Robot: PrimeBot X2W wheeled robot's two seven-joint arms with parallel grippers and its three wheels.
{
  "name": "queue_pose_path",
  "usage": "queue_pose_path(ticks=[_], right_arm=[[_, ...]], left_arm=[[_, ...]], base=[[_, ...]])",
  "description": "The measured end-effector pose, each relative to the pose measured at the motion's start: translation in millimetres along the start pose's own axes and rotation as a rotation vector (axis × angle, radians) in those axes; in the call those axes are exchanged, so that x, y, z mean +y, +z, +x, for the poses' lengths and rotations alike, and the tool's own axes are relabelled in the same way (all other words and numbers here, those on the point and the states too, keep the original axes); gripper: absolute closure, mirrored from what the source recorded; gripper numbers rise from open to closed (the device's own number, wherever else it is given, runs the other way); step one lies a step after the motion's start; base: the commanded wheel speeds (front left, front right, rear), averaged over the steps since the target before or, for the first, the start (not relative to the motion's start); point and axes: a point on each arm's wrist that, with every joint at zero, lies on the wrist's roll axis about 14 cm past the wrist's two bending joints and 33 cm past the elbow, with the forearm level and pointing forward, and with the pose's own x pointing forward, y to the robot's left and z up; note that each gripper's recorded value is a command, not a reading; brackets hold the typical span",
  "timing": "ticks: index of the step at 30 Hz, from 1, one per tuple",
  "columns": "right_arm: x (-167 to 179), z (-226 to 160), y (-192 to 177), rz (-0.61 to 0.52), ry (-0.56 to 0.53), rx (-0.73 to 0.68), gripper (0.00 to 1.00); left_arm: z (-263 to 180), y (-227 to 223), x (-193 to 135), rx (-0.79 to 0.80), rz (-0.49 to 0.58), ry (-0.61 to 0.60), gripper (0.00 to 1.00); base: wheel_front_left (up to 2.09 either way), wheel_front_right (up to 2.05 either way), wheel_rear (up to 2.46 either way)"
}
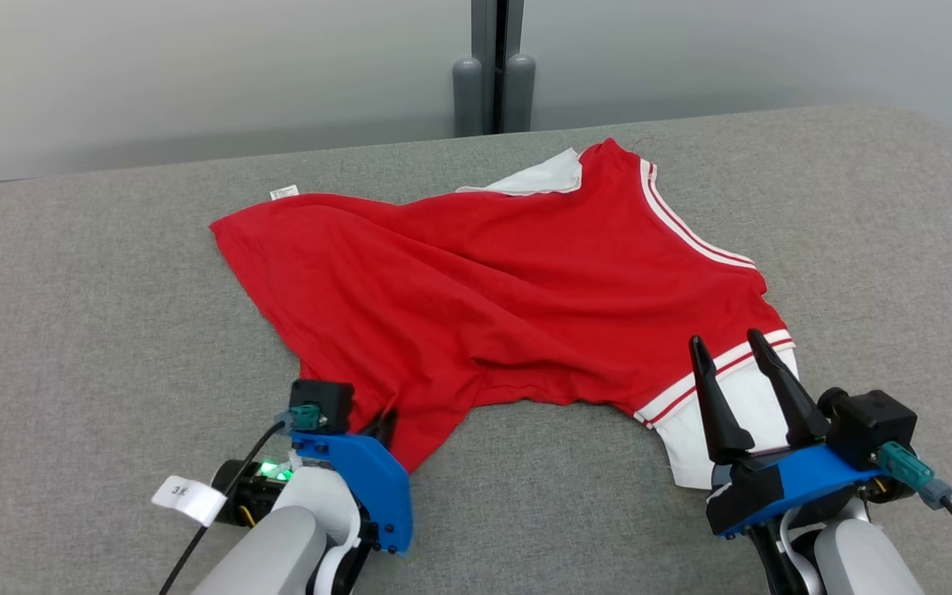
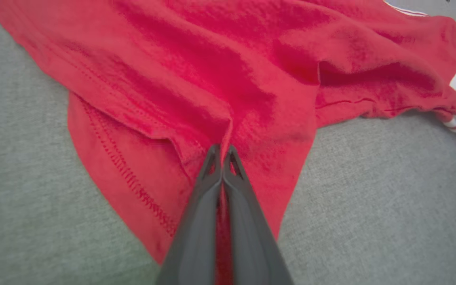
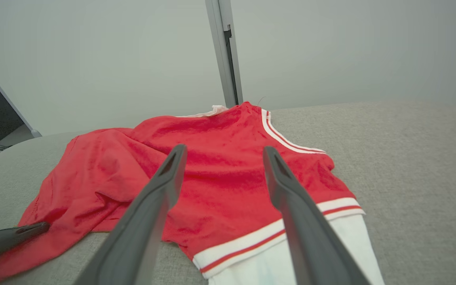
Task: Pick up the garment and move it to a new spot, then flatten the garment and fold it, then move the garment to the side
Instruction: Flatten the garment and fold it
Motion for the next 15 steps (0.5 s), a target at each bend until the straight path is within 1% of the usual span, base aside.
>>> queue_pose_path(ticks=[6, 12, 13, 15], right_arm=[[0.0, 0.9, 0.7, 0.001, 0.000, -0.002, 0.00], [3.4, 3.1, -1.1, 0.001, 0.010, 0.002, 0.00], [4.7, 3.4, -1.9, 0.001, 0.014, 0.005, 0.00], [5.7, 3.2, -2.0, 0.001, 0.017, 0.005, 0.00]], left_arm=[[-4.0, 23.7, 12.5, -0.114, -0.065, 0.027, 1.00], [-9.7, 32.0, 37.6, -0.156, -0.050, 0.081, 1.00], [-9.7, 37.5, 42.7, -0.169, -0.015, 0.092, 0.02], [-9.1, 38.3, 44.3, -0.167, 0.005, 0.094, 0.00]], base=[[0.00, 0.00, 0.00], [0.00, 0.00, 0.00], [0.00, 0.00, 0.00], [0.00, 0.00, 0.00]])
